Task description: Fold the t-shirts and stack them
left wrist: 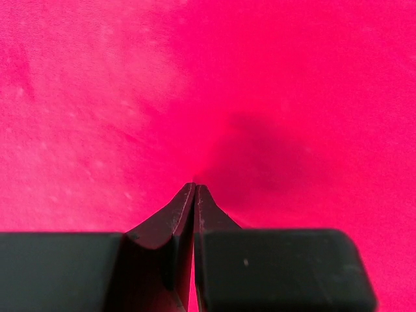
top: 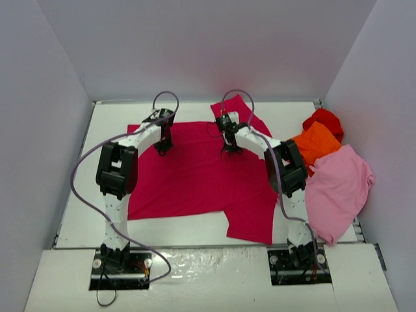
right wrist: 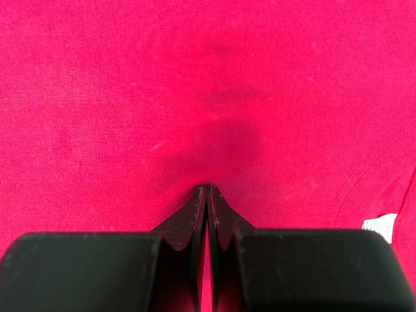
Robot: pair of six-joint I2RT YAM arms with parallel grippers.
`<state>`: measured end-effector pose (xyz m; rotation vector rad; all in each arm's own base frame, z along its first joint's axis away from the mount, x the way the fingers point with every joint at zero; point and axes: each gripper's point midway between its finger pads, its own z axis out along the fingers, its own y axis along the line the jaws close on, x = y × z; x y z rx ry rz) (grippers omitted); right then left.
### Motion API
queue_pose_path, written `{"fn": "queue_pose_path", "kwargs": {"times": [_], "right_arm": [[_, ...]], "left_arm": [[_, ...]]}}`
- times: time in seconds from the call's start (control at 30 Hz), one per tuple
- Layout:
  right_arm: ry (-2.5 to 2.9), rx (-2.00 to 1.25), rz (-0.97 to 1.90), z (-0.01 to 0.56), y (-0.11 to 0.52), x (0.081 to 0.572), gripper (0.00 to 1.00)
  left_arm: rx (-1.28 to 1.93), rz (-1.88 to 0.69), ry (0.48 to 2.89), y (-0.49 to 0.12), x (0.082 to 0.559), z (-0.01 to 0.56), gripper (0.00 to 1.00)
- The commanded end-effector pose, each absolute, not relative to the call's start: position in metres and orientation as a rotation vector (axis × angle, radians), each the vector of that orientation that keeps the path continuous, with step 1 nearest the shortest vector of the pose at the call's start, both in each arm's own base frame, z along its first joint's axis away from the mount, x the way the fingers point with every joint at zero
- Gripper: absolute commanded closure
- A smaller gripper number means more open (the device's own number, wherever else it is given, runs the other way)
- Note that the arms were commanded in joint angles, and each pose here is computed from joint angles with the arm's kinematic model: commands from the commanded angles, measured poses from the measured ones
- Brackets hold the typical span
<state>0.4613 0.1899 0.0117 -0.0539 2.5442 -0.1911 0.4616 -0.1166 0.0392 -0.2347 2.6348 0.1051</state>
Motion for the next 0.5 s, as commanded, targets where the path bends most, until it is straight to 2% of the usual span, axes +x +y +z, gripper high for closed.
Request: {"fn": "queue_pose_path", "kwargs": {"times": [0.0, 0.23, 0.37, 0.4, 0.43, 0.47], "right_arm": [[2.618, -0.084, -0.152, -0.023, 0.194, 0.462, 1.00], [2.601, -0.077, -0.127, -0.024, 0.198, 0.477, 1.00], [2.520, -0.021, -0.174, -0.006, 0.189, 0.484, 1.00], [2.461, 0.008, -0.163, 0.016, 0.187, 0.488, 1.00], [2.406, 0.037, -0.152, 0.037, 0.185, 0.491, 0.99], [2.373, 0.052, -0.146, 0.049, 0.183, 0.492, 0.91]], "left_arm": [[-0.265, 0.048, 2.570, -0.103, 0.489, 0.064, 1.00], [-0.277, 0.037, 2.540, -0.088, 0.505, 0.073, 1.00], [-0.274, 0.030, 2.471, -0.086, 0.499, 0.091, 1.00], [-0.268, 0.007, 2.370, -0.087, 0.502, 0.112, 1.00], [-0.264, -0.014, 2.276, -0.088, 0.502, 0.133, 1.00], [-0.256, -0.024, 2.233, -0.089, 0.498, 0.148, 1.00]]}}
